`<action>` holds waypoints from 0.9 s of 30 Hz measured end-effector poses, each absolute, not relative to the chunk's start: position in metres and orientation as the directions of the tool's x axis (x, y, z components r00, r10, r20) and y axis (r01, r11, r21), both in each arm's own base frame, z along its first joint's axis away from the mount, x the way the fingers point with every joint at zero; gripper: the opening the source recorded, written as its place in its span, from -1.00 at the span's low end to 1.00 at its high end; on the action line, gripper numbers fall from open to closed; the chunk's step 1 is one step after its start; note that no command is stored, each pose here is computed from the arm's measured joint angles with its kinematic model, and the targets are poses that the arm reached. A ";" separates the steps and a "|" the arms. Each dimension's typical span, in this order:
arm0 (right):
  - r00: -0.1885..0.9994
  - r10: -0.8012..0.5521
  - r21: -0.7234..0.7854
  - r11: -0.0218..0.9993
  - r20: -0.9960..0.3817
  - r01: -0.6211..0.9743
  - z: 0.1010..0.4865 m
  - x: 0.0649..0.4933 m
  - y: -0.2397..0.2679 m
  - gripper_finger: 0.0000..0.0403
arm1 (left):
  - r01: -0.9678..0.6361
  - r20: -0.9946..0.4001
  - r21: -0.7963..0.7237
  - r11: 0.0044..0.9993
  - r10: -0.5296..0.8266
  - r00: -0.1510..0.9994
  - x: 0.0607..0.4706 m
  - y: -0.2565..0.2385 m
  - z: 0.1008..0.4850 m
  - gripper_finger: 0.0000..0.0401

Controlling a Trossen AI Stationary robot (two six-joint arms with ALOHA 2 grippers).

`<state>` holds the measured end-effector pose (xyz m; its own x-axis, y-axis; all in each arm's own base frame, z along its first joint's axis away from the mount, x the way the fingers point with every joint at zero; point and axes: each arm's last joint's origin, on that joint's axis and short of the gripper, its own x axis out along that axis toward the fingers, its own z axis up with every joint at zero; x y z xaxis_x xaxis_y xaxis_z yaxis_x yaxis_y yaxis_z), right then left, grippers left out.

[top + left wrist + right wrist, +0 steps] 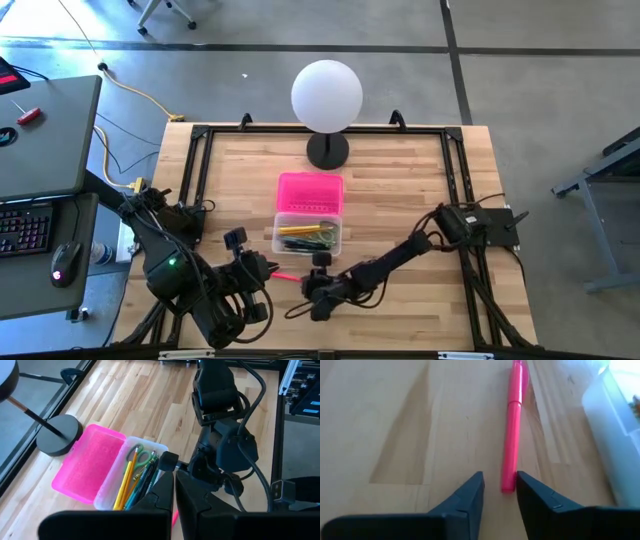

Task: Pick & place school supplies into a supply box
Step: Put the pink pen into the pink supply box

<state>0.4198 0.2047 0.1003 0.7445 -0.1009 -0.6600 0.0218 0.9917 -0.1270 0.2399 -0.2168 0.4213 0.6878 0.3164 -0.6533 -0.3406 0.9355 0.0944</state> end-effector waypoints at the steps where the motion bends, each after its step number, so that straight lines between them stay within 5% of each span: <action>1: 0.742 -0.094 -0.108 0.994 -0.664 0.029 0.100 0.420 0.204 -0.55 | -0.341 -0.653 0.094 0.935 0.316 0.688 0.240 -0.217 0.421 -0.75; 7: 0.733 -0.077 -0.096 0.995 -0.676 0.016 0.103 0.423 0.197 -0.95 | -0.341 -0.653 0.094 0.935 0.317 0.688 0.240 -0.217 0.421 -0.75; 20: 0.724 -0.195 -0.250 0.968 -0.662 0.032 0.155 0.407 0.190 -0.94 | -0.340 -0.655 0.093 0.936 0.315 0.687 0.240 -0.217 0.421 -0.75; 27: 0.674 -0.397 -0.425 0.895 -0.624 0.133 0.172 0.405 0.160 -0.97 | -0.340 -0.655 0.092 0.936 0.314 0.687 0.240 -0.217 0.421 -0.75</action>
<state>0.4051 0.1599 0.1720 0.6736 -0.3966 -0.6236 0.1334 0.8952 -0.4252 0.2399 -0.2169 0.4212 0.6869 0.3142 -0.6553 -0.3399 0.9359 0.0925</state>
